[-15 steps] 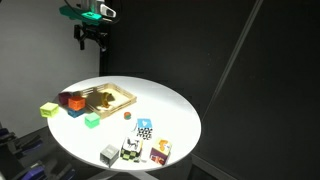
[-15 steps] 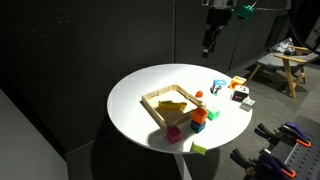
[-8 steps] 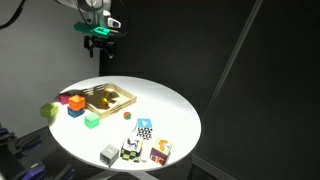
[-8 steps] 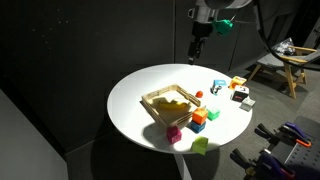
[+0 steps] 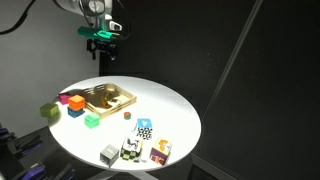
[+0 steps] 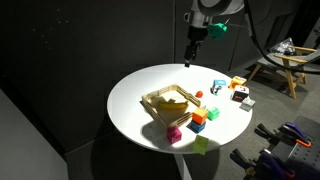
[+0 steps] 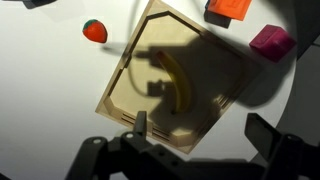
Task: Pick up the yellow toy banana from the tray and put it on the table
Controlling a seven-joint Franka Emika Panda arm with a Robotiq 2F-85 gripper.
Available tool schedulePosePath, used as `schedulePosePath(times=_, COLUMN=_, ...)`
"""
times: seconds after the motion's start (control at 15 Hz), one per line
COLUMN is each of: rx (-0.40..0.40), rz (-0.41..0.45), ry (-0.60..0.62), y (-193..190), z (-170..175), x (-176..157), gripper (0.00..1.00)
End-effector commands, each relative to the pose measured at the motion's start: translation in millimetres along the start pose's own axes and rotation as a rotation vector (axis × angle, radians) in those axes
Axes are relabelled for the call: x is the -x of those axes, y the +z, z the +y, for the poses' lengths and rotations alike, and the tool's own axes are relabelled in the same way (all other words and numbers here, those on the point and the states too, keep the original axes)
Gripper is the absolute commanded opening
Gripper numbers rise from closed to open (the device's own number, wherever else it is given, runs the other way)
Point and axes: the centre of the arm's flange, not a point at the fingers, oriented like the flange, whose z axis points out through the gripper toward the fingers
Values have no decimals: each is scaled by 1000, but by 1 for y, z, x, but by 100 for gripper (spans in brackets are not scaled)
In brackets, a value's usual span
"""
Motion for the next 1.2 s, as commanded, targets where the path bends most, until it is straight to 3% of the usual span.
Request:
schedulePosePath(times=0.0, rx=0, rz=0, ry=0, y=0, z=0, x=0, gripper=100)
schedulePosePath(times=0.27, rx=-9, rz=8, ry=-8, y=1, z=-1, x=-2, gripper=100)
schedulePosePath(times=0.73, rx=10, rz=146, ry=-88, y=29, z=-13, x=-30, gripper=100)
schedulePosePath(times=1.13, rx=4, rz=152, ry=-161, y=67, z=-12, x=-44, gripper=100)
